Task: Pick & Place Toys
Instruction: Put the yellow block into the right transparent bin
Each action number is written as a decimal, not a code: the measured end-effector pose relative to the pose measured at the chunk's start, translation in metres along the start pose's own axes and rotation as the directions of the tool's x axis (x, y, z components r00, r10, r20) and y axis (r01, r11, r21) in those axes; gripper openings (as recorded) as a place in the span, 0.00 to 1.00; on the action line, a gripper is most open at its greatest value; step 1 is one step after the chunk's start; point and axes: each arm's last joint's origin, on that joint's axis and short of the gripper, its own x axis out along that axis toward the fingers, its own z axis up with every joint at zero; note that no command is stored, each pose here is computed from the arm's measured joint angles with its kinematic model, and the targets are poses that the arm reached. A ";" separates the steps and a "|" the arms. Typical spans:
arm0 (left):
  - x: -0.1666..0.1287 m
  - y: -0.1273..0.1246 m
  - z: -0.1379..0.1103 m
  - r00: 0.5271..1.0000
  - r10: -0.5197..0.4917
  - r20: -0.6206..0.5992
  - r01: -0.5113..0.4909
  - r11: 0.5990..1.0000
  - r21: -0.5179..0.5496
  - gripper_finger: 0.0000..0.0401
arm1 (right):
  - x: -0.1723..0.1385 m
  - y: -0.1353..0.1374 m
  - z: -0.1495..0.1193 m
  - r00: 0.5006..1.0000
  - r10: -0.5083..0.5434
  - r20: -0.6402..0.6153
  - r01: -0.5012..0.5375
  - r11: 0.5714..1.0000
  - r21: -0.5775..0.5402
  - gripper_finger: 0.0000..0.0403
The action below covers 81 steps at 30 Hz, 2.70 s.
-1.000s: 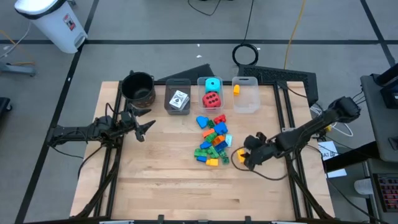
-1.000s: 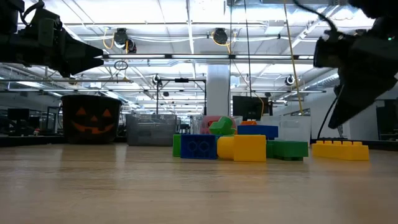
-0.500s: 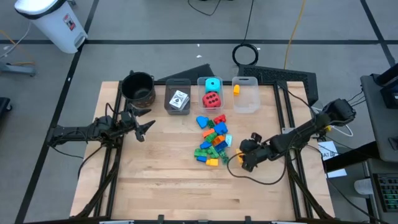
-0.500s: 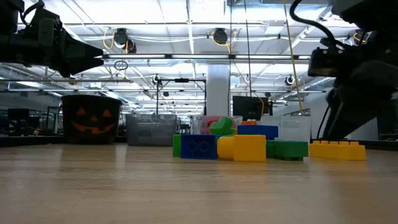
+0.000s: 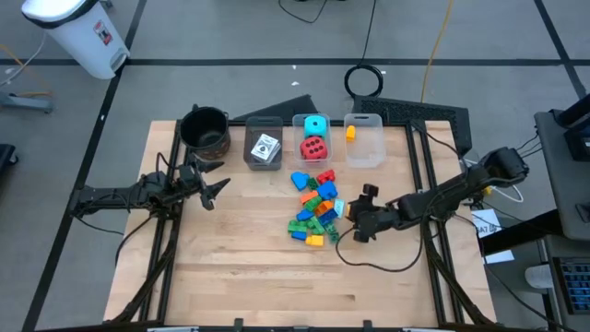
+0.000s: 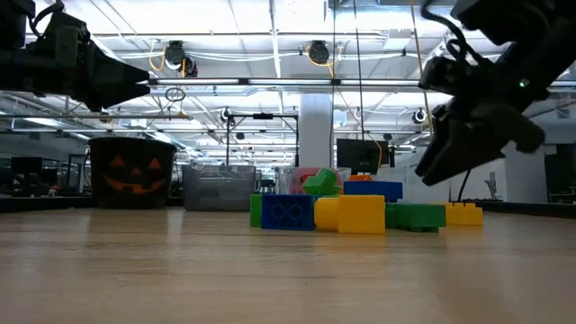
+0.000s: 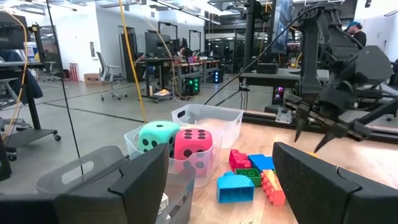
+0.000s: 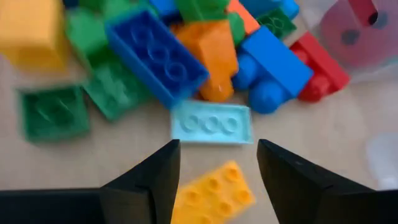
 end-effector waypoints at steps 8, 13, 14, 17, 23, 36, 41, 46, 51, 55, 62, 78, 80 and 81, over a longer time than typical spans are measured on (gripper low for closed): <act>0.000 0.000 0.000 1.000 0.000 0.000 0.000 1.000 0.000 0.73 | -0.006 -0.001 -0.001 0.999 0.049 -0.020 -0.038 0.921 0.387 0.47; 0.000 0.000 0.000 1.000 0.000 0.000 0.000 1.000 0.000 0.73 | -0.005 -0.002 -0.007 0.996 0.038 -0.083 -0.003 0.923 0.385 0.45; 0.000 0.000 0.000 1.000 0.000 0.000 0.000 1.000 0.000 0.73 | -0.005 -0.002 -0.010 0.994 0.030 -0.103 0.011 0.929 0.371 0.45; 0.000 0.000 0.000 1.000 0.000 0.000 0.000 1.000 0.000 0.73 | -0.006 -0.002 -0.014 0.990 0.020 -0.140 0.030 0.939 0.344 0.47; 0.000 0.000 0.000 1.000 0.000 0.000 0.000 1.000 0.000 0.73 | -0.007 0.004 -0.016 0.990 0.036 -0.134 0.012 0.940 0.341 0.57; 0.000 0.000 0.000 1.000 0.000 -0.002 0.000 1.000 0.001 0.73 | 0.022 0.008 -0.037 0.987 0.028 -0.159 0.034 0.925 0.379 0.59; 0.000 0.000 0.000 1.000 0.000 0.000 0.000 1.000 0.000 0.73 | 0.020 0.007 -0.036 0.989 0.045 -0.143 -0.009 0.970 0.241 0.54; 0.000 0.000 0.000 1.000 0.000 0.000 0.000 1.000 0.000 0.73 | 0.016 0.004 -0.032 0.989 0.076 -0.129 -0.040 0.966 0.257 0.45; 0.000 0.000 0.000 1.000 0.000 0.001 0.000 1.000 0.000 0.73 | 0.014 0.001 -0.030 0.979 0.149 -0.141 -0.090 0.929 0.359 0.26; 0.000 0.000 0.000 1.000 0.000 0.001 0.000 1.000 0.000 0.73 | 0.011 0.000 -0.027 0.976 0.176 -0.129 -0.118 0.921 0.371 0.12; 0.000 0.000 0.000 1.000 0.000 0.001 0.000 1.000 0.000 0.73 | -0.008 -0.013 -0.012 0.985 0.173 0.009 -0.160 0.892 0.423 0.11; 0.000 0.000 0.000 1.000 0.000 0.001 0.000 1.000 0.000 0.73 | -0.011 -0.113 0.027 0.855 -0.460 0.239 0.294 0.811 0.506 0.11; 0.000 0.000 0.000 1.000 0.000 0.000 0.000 1.000 0.000 0.73 | -0.003 -0.135 0.022 0.846 -0.503 0.176 0.355 0.778 0.518 0.12; 0.000 0.000 0.000 1.000 0.000 0.000 0.000 1.000 0.000 0.73 | 0.001 -0.147 0.018 0.850 -0.506 0.147 0.364 0.766 0.529 0.13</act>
